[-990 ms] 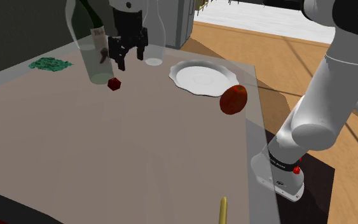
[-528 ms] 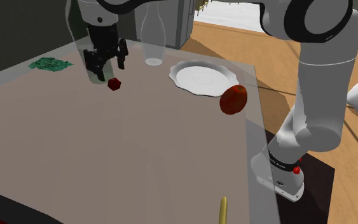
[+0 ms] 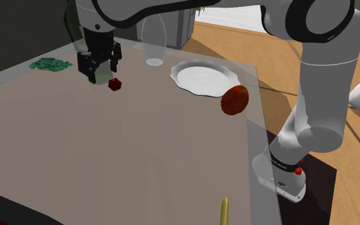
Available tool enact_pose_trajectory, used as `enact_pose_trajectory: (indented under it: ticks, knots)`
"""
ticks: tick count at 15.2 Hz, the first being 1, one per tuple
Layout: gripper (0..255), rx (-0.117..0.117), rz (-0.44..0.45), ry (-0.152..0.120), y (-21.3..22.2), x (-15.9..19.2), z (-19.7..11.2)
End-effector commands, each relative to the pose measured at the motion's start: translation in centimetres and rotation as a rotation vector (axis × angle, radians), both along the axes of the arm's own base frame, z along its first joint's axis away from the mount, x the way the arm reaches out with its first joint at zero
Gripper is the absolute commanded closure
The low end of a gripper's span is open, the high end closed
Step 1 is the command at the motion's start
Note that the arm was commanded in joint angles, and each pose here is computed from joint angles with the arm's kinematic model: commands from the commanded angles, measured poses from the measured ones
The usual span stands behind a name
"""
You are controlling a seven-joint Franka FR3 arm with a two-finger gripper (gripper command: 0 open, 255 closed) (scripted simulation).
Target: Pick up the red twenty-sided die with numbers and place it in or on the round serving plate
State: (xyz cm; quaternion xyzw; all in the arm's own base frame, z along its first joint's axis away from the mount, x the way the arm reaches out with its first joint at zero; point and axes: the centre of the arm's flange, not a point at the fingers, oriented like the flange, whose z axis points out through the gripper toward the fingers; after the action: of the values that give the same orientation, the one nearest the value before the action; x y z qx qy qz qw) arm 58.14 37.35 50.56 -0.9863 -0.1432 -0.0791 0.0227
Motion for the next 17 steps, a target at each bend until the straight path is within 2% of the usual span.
enact_pose_trajectory:
  ticks: [1,6,7,9,10,15,16,17]
  knots:
    - [0,-0.08,-0.003,0.112,-0.8,-0.5,-2.7]
    - [0,-0.08,-0.003,0.112,-0.8,-0.5,-2.7]
    - [255,-0.08,-0.003,0.112,-0.9,-0.1,-2.8]
    - [255,-0.08,-0.005,0.111,-1.0,-1.8,-1.8]
    - [255,-0.081,-0.004,0.109,-0.1,-1.9,-1.5]
    - [255,-0.08,-0.004,0.11,-1.0,-2.1,-0.8]
    - [255,-0.08,-0.003,0.112,-0.8,-0.5,-2.7]
    - [255,-0.08,-0.003,0.112,-0.8,-0.5,-2.2]
